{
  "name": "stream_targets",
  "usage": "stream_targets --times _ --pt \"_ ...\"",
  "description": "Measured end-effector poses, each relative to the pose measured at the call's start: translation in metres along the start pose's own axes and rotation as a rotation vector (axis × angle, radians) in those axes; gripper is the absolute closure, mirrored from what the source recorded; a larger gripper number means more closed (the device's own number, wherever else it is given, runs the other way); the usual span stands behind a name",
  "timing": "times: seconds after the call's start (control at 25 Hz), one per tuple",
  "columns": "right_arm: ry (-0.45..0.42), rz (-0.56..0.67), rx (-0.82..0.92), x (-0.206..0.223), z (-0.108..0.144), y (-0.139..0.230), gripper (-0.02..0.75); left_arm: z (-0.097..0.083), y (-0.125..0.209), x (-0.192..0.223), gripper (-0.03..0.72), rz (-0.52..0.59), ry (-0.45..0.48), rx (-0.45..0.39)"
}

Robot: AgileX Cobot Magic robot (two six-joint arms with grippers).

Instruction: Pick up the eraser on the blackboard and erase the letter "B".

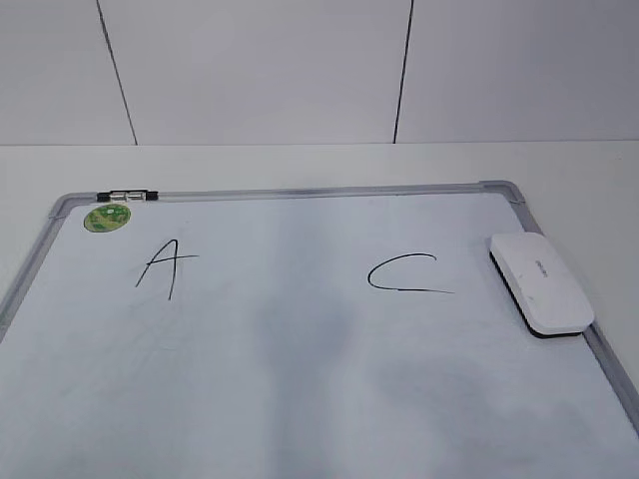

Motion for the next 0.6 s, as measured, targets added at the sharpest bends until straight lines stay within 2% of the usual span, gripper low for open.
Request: stream_targets --times 0.6 --pt "0.016 -0.002 0.01 -0.0001 0.0 0.0001 0.456 -0.0005 -0.0003 0.0001 0.449 -0.001 0.001 -0.005"
Point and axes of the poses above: a point on each arm's last joint axis where the gripper is mounted, x pointing out along that axis toward the gripper, z along the wrist's bending axis when the last joint is at zero, y = z × x, the point moved 1 cm from there along x, pointing out along that axis toward the gripper, and after that the axes turned 13 degrees about x, right-handed, at the moved point
